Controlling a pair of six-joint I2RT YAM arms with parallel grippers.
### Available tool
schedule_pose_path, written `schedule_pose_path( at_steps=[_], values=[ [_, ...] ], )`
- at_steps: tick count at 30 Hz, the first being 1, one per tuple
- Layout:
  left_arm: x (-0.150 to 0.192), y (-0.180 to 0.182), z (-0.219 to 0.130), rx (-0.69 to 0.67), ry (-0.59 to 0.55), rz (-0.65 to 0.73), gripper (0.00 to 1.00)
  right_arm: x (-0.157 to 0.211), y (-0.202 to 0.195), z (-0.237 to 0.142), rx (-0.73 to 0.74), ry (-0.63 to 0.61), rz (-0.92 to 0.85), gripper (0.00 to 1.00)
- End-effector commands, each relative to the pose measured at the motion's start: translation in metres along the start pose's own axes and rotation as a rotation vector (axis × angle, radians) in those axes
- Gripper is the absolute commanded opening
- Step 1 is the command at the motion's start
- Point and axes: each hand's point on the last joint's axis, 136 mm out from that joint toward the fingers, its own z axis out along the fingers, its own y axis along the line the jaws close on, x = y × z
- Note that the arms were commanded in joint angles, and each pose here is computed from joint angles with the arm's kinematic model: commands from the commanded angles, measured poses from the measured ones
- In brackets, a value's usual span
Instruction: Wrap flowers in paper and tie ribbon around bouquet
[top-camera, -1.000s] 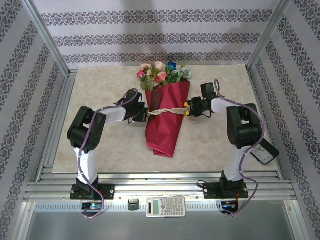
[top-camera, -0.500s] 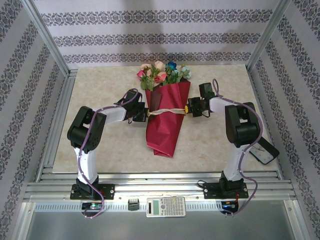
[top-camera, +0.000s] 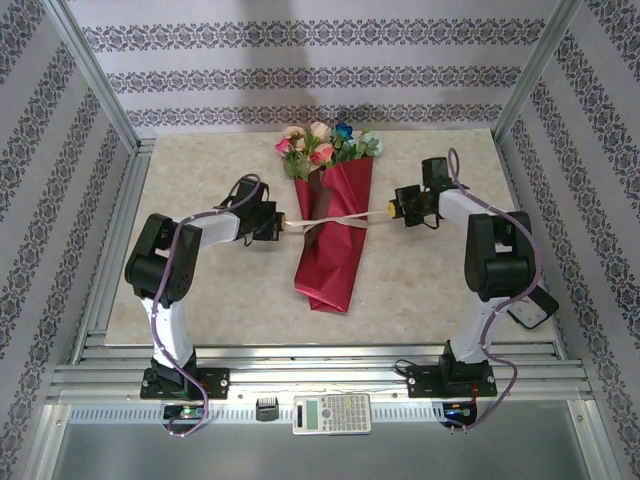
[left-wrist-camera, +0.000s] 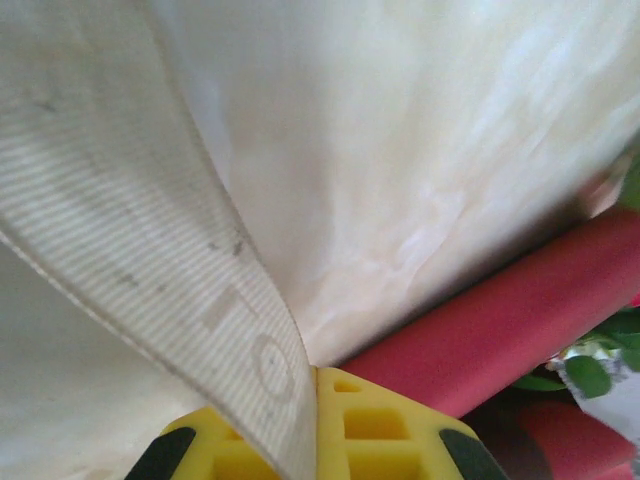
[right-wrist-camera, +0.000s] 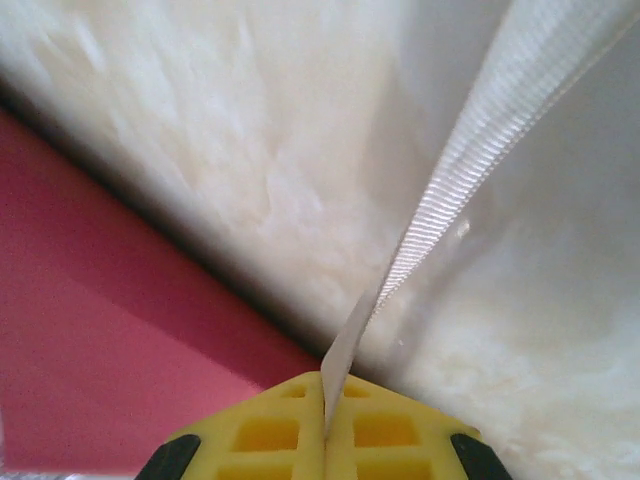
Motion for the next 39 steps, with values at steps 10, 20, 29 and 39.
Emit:
schedule_pose_path(
  at_steps=[10,20,29,39],
  values=[
    [-0.075,-0.025,-0.052,0.229,-0.083,-0.125,0.00,-0.093,-0.024,-0.049,-0.073,-0.069,0.099,0.00],
    [-0.094,-0.027,-0.063,0.298,-0.086,-0.203,0.00,-0.108,-0.029,-0.054,-0.086,-0.073,0.132,0.00],
    [-0.111,-0.042,-0.084,0.364,-0.096,-0.227,0.00,-0.126,-0.036,-0.064,-0.107,-0.081,0.171,0.00],
    [-0.158,-0.043,-0.121,0.461,-0.144,-0.341,0.00,-0.140,-0.049,-0.070,-0.122,-0.088,0.225,0.00]
  ],
)
